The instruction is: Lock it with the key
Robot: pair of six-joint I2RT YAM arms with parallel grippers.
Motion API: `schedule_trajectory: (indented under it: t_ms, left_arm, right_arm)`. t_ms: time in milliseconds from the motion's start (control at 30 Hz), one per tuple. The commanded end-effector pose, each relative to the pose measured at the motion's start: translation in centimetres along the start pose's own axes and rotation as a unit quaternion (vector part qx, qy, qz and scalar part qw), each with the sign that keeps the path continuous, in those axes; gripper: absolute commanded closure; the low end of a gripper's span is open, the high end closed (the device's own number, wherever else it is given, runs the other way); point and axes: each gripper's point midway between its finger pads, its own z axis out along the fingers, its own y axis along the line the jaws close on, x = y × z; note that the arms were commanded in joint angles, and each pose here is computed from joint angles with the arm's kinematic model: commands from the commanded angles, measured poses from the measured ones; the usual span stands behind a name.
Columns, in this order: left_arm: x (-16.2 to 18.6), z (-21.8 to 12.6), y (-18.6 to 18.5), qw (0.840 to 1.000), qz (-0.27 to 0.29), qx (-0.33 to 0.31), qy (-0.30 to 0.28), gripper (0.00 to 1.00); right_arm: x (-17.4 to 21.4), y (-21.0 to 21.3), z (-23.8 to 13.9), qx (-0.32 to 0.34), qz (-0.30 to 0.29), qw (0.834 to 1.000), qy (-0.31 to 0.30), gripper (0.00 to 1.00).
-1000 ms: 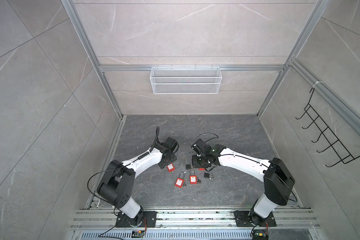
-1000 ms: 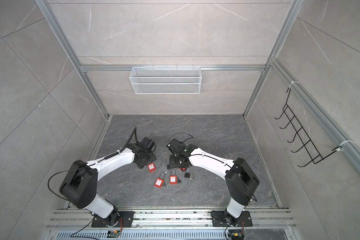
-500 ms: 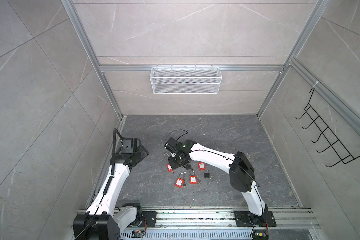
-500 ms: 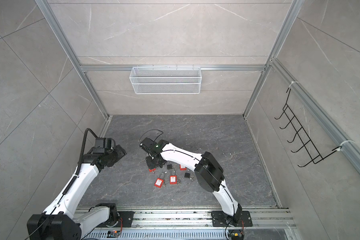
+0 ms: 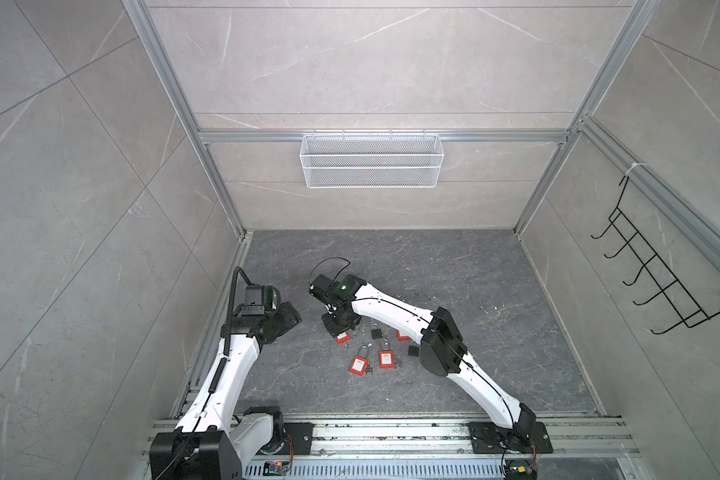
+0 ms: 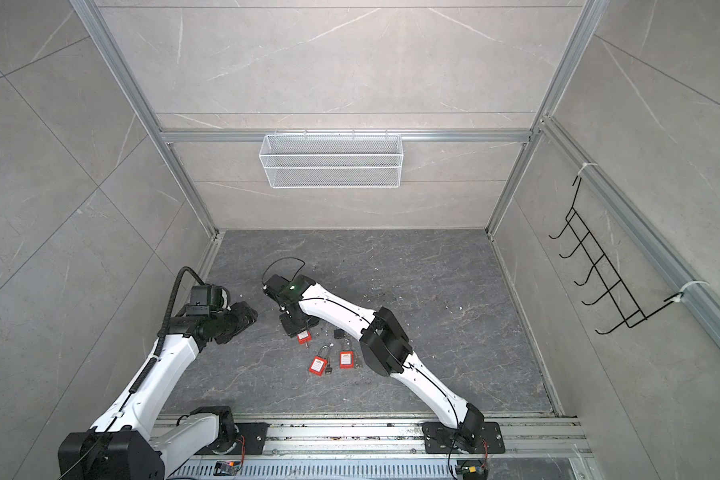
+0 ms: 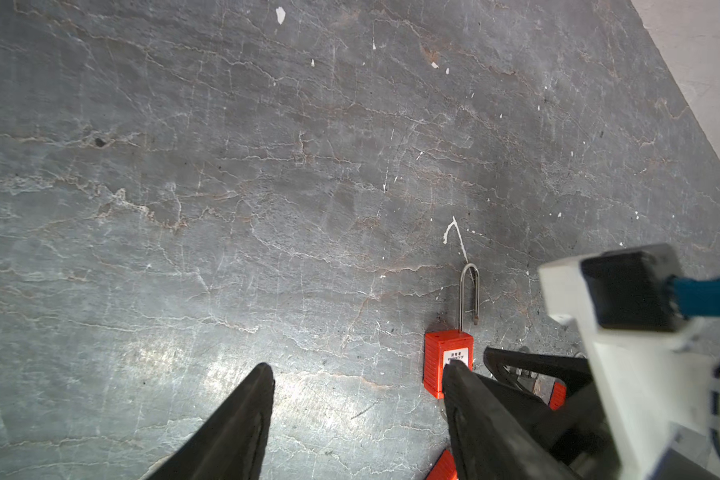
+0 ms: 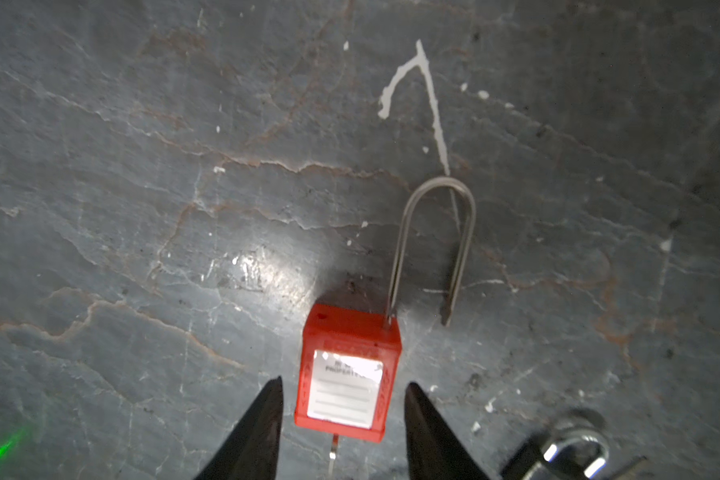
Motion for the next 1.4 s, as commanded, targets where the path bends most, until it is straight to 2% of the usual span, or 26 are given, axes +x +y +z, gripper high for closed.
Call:
schedule_trajectory:
  t_ms: [0,133,300,467,600,767,900,1000,1067,1133,1267,1333,1367]
  left_arm:
    - [-0.2,0.0,-0.1,1.000,0.014,0.006,-0.006,0.33]
    - [0.0,0.3,0.1,1.000,0.013,0.002,-0.001,0.33]
    - [0.1,0.4,0.2,1.000,0.014,0.002,0.000,0.33]
    - [0.0,0.4,0.2,1.000,0.014,0.001,-0.001,0.33]
    - [0.0,0.4,-0.1,1.000,0.019,0.008,0.000,0.33]
    - [-0.6,-0.4,-1.9,0.997,0.048,0.055,-0.018,0.33]
    - [-1.0,-1.6,-4.1,0.989,0.093,0.110,-0.034,0.33]
    - [-0.9,-2.8,-6.4,0.971,0.144,0.181,-0.054,0.34]
    - [-0.9,-3.5,-7.5,0.959,0.165,0.216,-0.075,0.36]
    - [-0.6,-4.4,-8.8,0.941,0.198,0.258,-0.094,0.39]
    - [1.0,-6.4,-11.0,0.891,0.277,0.339,-0.116,0.43]
    - [2.3,-7.4,-12.2,0.862,0.321,0.377,-0.111,0.44]
    - [3.2,-8.2,-12.9,0.841,0.348,0.400,-0.106,0.46]
  right_arm:
    - [1.5,-0.5,1.2,0.020,-0.009,0.999,0.035,0.49]
    - [1.6,-0.7,1.7,0.027,-0.007,0.999,0.041,0.45]
    - [1.9,-0.8,2.4,0.028,-0.008,0.998,0.048,0.46]
    - [1.7,-0.7,2.2,0.028,-0.011,0.999,0.043,0.52]
    - [1.5,-0.7,1.5,0.026,-0.019,0.999,0.039,0.62]
    - [0.7,-1.0,-1.8,0.034,-0.046,0.998,0.010,0.68]
    - [0.4,-0.9,-7.3,0.019,-0.121,0.992,-0.033,0.70]
    - [1.5,-0.6,-10.5,-0.005,-0.199,0.978,-0.066,0.70]
    - [3.3,-0.7,-11.8,-0.019,-0.264,0.961,-0.080,0.70]
    - [4.8,-1.3,-13.4,-0.019,-0.317,0.942,-0.112,0.70]
    - [8.3,-1.9,-15.5,-0.036,-0.402,0.902,-0.153,0.70]
    - [9.3,-2.5,-16.2,-0.026,-0.420,0.892,-0.166,0.70]
    - [9.8,-2.8,-16.6,-0.024,-0.429,0.887,-0.167,0.70]
